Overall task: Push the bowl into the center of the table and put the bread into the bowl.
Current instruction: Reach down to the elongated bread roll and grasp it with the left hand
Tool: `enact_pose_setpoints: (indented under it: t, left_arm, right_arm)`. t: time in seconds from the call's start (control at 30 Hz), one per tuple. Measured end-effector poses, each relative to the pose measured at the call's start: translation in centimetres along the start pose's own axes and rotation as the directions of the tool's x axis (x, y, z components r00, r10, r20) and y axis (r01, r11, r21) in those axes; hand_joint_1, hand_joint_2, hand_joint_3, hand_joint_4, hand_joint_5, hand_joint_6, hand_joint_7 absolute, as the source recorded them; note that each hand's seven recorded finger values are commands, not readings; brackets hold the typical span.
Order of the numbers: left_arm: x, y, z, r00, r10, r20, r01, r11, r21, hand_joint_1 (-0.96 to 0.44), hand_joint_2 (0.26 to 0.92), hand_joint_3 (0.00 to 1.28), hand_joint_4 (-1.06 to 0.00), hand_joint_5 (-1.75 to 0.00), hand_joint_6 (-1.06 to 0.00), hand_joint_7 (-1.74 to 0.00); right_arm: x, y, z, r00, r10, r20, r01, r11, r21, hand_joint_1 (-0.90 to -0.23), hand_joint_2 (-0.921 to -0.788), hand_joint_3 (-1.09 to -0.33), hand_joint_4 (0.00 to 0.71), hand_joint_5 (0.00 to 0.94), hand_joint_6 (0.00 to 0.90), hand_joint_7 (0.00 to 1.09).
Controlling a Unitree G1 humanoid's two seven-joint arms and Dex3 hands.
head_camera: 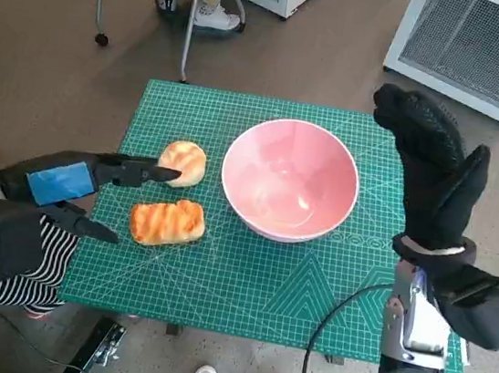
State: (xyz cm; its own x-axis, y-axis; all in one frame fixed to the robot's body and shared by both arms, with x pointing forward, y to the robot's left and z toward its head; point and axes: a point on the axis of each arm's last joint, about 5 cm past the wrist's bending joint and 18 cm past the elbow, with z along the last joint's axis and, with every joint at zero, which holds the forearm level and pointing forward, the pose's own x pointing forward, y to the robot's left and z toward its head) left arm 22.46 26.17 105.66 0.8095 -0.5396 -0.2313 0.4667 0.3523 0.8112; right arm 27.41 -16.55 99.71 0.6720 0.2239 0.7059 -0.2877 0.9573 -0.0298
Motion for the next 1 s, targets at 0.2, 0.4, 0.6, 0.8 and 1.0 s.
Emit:
enact_pose_setpoints:
  t: [0.2, 0.4, 0.6, 0.8, 1.0]
  left_arm:
    - [0.9, -1.5, -0.3, 0.999, -0.029, -0.031, 0.029, 1.0, 0.003, 0.08, 0.792, 0.0, -0.25, -0.01, -0.4, -0.01]
    - [1.7, -2.4, -0.3, 0.998, -0.035, -0.057, 0.036, 0.999, 0.019, 0.06, 0.793, 0.0, -0.26, -0.01, -0.41, -0.01]
    - [2.5, -3.5, -0.8, 0.997, -0.041, -0.063, 0.041, 0.999, -0.009, 0.03, 0.797, 0.0, -0.27, -0.01, -0.41, -0.01]
    - [3.3, -4.4, -1.6, 0.995, -0.06, -0.081, 0.058, 0.998, -0.034, -0.01, 0.8, 0.0, -0.28, -0.01, -0.4, 0.0]
    - [4.2, -5.3, -2.4, 0.992, -0.07, -0.102, 0.065, 0.997, -0.046, -0.05, 0.804, 0.0, -0.3, -0.01, -0.4, 0.0]
  right_arm:
    - [-0.02, 0.0, 0.0, 1.0, -0.003, -0.001, 0.003, 1.0, 0.003, -0.707, -0.921, -0.686, 0.202, 0.003, 0.188, 0.31]
    - [-0.05, -0.1, 0.0, 1.0, -0.004, -0.004, 0.004, 1.0, 0.003, -0.707, -0.921, -0.686, 0.203, 0.003, 0.187, 0.32]
    - [-0.15, -0.1, -0.1, 1.0, -0.005, -0.008, 0.005, 1.0, 0.003, -0.705, -0.921, -0.686, 0.203, 0.003, 0.187, 0.32]
    - [-0.23, -0.1, -0.1, 1.0, -0.004, -0.01, 0.004, 1.0, 0.002, -0.705, -0.921, -0.686, 0.204, 0.003, 0.186, 0.32]
    - [-0.49, -0.2, -0.1, 1.0, -0.006, -0.015, 0.006, 1.0, 0.0, -0.697, -0.921, -0.687, 0.204, 0.002, 0.185, 0.32]
